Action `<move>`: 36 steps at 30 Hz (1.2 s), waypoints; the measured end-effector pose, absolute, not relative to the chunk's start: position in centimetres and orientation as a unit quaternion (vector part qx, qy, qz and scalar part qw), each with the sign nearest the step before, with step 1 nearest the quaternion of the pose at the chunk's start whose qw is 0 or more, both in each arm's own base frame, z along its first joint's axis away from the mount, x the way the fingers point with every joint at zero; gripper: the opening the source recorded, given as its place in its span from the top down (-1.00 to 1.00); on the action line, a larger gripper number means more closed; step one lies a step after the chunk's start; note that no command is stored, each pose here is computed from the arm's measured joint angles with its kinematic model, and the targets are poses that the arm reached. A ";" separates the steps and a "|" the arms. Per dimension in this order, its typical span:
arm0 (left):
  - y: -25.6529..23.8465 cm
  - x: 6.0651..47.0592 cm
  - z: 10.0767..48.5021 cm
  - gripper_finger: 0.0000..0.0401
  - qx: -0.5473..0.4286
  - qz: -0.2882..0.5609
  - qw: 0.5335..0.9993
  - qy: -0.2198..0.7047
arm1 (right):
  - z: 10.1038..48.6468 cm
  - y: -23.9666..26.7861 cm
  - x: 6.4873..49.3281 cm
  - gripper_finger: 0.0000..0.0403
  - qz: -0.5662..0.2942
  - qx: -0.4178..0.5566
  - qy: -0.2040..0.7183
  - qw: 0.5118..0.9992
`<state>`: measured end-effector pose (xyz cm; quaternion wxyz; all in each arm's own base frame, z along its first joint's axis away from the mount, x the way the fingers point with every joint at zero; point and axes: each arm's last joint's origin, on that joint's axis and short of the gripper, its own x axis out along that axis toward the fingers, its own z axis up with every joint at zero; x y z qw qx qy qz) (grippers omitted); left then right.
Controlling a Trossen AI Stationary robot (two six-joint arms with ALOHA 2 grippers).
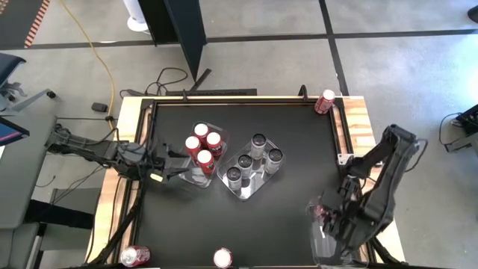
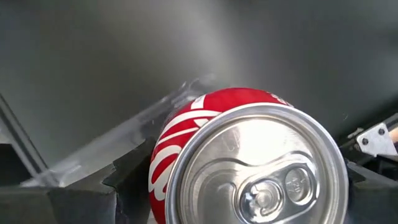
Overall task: Sort soda cans
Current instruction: Put the red soda can into the right transparent bin
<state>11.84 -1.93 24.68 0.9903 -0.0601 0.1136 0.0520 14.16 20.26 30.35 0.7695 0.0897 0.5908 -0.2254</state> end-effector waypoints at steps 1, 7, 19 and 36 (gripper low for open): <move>-1.9 11.9 24.7 -0.19 -0.062 0.052 0.990 0.111 | 29.8 20.8 14.3 -0.58 -0.229 0.082 0.598 0.764; -1.9 11.9 24.8 -0.19 -0.070 0.066 0.990 0.106 | 26.5 23.0 15.2 -0.58 -0.269 0.042 0.621 0.735; -1.8 11.9 24.8 -0.19 -0.067 0.070 0.990 0.106 | 22.8 24.0 17.9 -0.58 -0.348 0.073 0.608 0.710; -1.8 11.9 24.7 -0.19 -0.048 0.068 0.990 0.111 | 20.5 22.4 19.2 -0.58 -0.446 0.177 0.563 0.673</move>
